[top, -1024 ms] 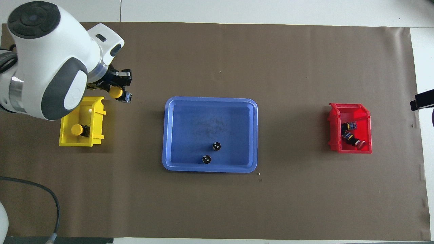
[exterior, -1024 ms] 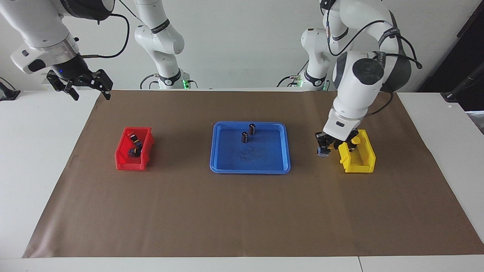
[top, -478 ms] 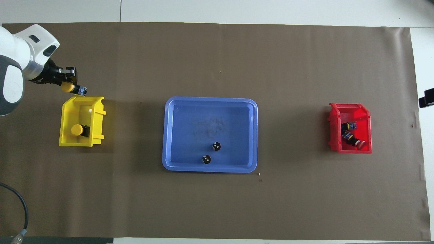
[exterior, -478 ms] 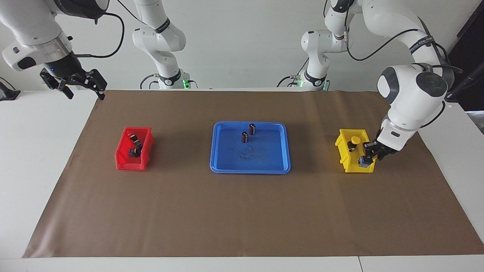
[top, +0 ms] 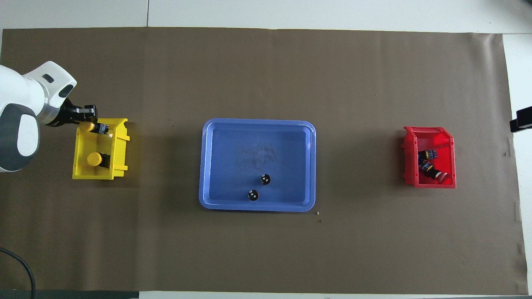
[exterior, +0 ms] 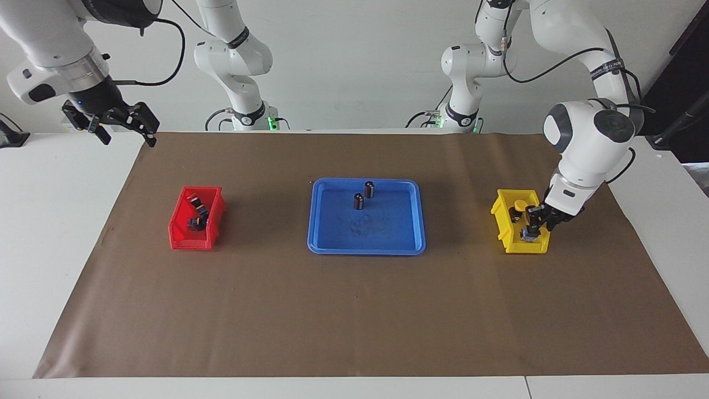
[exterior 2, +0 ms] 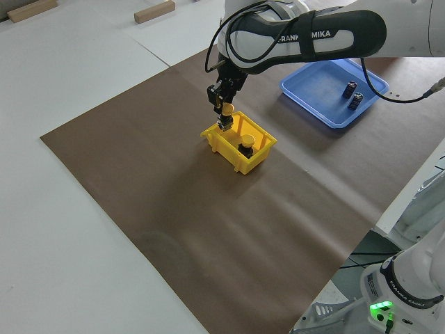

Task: Sort red and yellow buttons by color

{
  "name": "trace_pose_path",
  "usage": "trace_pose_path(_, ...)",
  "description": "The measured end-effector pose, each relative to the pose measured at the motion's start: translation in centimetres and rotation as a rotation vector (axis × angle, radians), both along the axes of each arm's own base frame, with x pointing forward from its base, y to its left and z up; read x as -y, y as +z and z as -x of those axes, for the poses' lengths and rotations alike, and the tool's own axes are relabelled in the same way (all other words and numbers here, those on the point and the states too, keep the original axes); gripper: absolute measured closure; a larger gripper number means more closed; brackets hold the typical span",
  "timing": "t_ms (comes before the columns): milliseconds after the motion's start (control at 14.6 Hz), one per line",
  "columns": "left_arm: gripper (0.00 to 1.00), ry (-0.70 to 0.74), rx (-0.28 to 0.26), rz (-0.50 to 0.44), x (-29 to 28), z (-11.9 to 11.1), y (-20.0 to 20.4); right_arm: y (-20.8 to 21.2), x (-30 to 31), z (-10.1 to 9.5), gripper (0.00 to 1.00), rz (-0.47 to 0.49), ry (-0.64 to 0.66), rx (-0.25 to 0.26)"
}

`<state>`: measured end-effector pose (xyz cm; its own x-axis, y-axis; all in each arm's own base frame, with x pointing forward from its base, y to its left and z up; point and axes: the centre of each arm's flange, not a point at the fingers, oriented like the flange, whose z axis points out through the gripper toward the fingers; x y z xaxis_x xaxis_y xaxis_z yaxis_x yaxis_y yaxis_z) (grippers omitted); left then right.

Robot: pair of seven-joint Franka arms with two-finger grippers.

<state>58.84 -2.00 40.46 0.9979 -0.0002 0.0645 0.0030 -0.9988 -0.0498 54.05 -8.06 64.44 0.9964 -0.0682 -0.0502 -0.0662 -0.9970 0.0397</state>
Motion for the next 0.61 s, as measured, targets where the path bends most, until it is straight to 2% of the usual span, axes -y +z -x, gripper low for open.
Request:
trace_pose_path(410,0.6,0.003,0.04,0.007,-0.6,1.5,-3.2,-0.2,0.8,0.1,0.0,0.001,-0.03,-0.003)
trace_pose_path(478,0.55,0.002,0.039,0.007,-0.6,1.6,-3.3,-0.2,0.6,0.1,0.0,0.001,-0.031,-0.004)
trace_pose_path(615,0.36,0.0,0.04,0.007,-0.4,1.6,-3.3,-0.3,0.4,0.1,0.0,0.001,-0.032,-0.005)
